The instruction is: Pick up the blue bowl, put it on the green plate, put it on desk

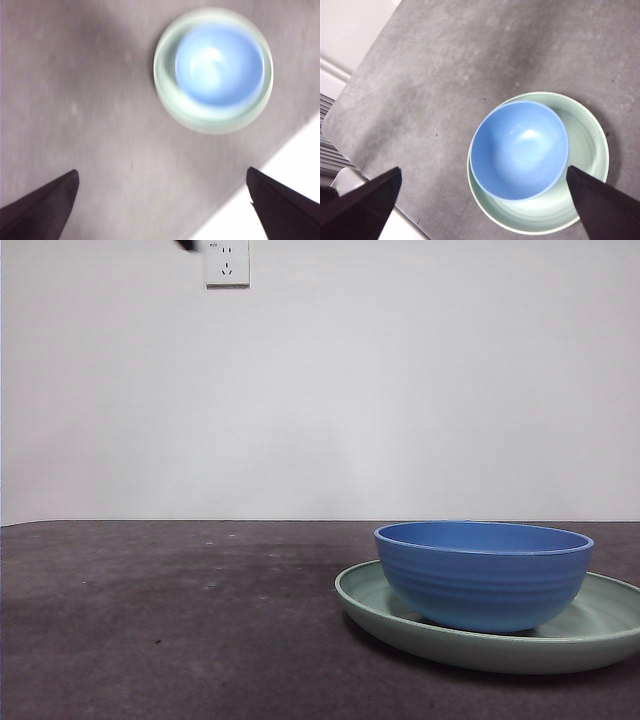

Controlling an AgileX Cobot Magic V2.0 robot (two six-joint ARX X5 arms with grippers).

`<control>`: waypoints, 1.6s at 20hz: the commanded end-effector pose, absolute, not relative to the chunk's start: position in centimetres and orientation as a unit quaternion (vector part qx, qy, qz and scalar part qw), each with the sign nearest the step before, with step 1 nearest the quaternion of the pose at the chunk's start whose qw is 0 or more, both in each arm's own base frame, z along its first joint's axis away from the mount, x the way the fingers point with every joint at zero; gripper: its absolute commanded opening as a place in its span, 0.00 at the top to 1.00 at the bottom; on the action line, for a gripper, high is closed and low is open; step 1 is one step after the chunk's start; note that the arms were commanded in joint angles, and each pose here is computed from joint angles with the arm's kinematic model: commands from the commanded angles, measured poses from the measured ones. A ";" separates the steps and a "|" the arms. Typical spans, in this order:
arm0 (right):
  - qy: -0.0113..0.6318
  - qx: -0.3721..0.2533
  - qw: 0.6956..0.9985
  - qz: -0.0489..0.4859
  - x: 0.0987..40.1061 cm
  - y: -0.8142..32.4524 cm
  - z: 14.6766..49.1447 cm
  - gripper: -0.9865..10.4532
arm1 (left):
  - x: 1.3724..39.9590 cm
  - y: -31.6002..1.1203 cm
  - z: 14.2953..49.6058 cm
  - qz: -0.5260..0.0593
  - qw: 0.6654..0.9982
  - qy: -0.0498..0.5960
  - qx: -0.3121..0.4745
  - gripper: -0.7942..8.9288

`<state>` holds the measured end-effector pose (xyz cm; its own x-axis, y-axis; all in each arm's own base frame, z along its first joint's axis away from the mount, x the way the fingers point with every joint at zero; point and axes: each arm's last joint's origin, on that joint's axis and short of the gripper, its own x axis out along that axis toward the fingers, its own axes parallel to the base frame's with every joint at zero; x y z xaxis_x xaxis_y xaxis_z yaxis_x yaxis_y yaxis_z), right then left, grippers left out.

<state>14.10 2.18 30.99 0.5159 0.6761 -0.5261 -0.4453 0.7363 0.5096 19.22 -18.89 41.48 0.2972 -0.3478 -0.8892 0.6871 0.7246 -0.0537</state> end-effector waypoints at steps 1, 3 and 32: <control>0.362 0.151 0.858 0.331 14.1 2.2 31.5 0.42 | 16.7 -16.7 41.8 -0.350 0.819 0.427 0.157 0.20; 0.367 0.153 0.856 0.330 14.0 2.2 31.4 0.42 | 14.5 -14.4 41.6 -0.360 0.842 0.379 0.136 0.20; 0.584 0.096 0.789 0.167 20.9 2.5 24.2 0.43 | 7.0 -7.0 33.1 -0.368 0.889 0.269 0.041 0.20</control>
